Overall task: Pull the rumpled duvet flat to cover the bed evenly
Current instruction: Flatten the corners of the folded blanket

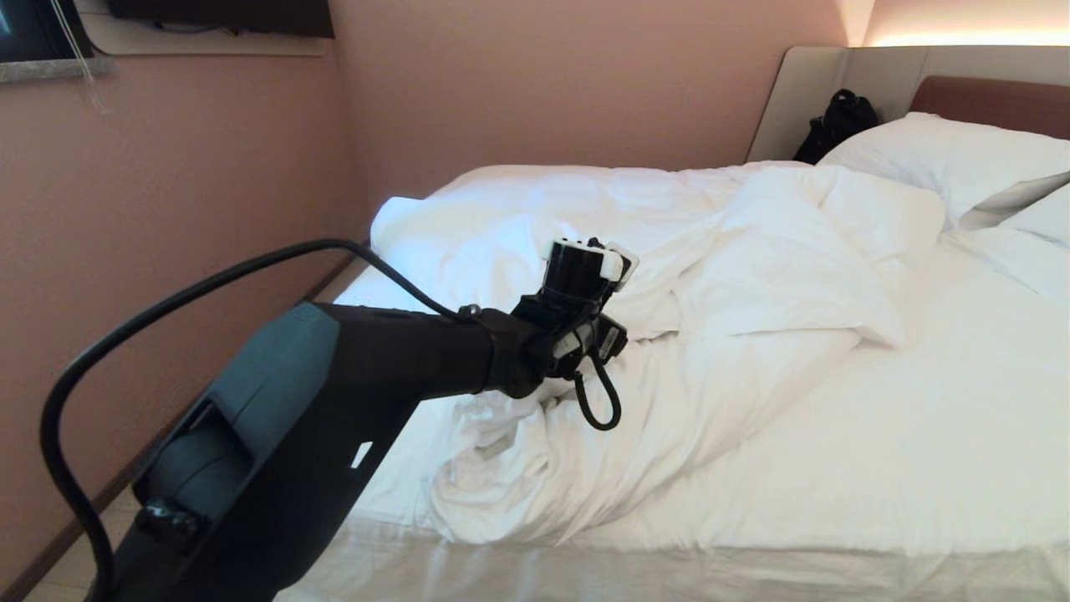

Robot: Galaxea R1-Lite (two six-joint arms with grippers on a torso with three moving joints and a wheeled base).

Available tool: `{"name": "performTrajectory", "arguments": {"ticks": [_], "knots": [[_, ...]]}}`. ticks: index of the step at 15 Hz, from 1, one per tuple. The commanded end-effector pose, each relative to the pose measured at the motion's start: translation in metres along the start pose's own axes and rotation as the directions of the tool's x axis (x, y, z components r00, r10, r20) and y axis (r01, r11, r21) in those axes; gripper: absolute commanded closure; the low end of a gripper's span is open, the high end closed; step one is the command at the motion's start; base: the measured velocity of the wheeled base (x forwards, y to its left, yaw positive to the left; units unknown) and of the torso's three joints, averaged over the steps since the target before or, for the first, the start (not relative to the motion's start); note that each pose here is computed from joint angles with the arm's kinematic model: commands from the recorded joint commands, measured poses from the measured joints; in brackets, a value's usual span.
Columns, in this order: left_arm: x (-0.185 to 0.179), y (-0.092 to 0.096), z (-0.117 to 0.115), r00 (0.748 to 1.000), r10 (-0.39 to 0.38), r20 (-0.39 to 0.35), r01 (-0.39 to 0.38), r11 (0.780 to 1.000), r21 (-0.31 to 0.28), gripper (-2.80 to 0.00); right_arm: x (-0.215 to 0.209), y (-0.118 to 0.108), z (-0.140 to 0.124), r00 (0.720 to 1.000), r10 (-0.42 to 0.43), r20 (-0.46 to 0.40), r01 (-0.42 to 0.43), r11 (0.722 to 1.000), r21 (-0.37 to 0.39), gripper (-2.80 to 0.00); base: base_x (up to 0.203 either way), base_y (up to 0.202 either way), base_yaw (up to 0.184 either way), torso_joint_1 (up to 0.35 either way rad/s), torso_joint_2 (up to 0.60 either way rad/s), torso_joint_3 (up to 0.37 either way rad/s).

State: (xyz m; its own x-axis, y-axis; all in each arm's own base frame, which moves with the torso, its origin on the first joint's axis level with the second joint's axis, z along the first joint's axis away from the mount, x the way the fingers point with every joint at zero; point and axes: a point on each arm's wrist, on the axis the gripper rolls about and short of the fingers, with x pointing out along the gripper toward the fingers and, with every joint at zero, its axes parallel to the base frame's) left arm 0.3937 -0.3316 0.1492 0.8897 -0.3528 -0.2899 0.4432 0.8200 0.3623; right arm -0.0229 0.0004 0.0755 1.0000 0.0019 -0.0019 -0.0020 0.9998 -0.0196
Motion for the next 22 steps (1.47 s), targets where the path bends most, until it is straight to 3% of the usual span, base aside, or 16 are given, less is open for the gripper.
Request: {"name": "performTrajectory", "arguments": {"ticks": [1,12,13,18,22], "knots": [[0.015,-0.006,-0.018,1.0,0.002,-0.022,-0.002,1.0,0.01,-2.8,0.0,0.0,0.0,1.0,0.001,0.0,-0.001,1.0,0.0,0.0,0.0,0.0,0.0,0.0,0.0,0.0],[0.044,0.002,-0.059,0.996,0.023,-0.088,-0.022,1.0,0.014,-2.8,0.0,0.0,0.0,1.0,0.001,0.0,-0.001,1.0,0.0,0.0,0.0,0.0,0.0,0.0,0.0,0.0],[0.044,0.004,-0.06,0.996,0.025,-0.09,-0.024,1.0,0.013,0.0,0.0,0.0,0.0,1.0,0.001,-0.001,-0.001,1.0,0.0,0.0,0.0,0.0,0.0,0.0,0.0,0.0],[0.042,0.014,-0.054,0.997,0.037,-0.07,-0.037,0.999,0.001,0.0,0.0,0.0,0.0,1.0,0.001,-0.001,-0.001,1.0,0.0,0.0,0.0,0.0,0.0,0.0,0.0,0.0],[0.027,0.03,-0.026,0.997,0.08,0.007,-0.079,0.996,-0.032,0.0,0.0,0.0,0.0,1.0,0.0,0.0,0.0,1.0,0.0,0.0,0.0,0.0,0.0,0.0,0.0,0.0]]}}
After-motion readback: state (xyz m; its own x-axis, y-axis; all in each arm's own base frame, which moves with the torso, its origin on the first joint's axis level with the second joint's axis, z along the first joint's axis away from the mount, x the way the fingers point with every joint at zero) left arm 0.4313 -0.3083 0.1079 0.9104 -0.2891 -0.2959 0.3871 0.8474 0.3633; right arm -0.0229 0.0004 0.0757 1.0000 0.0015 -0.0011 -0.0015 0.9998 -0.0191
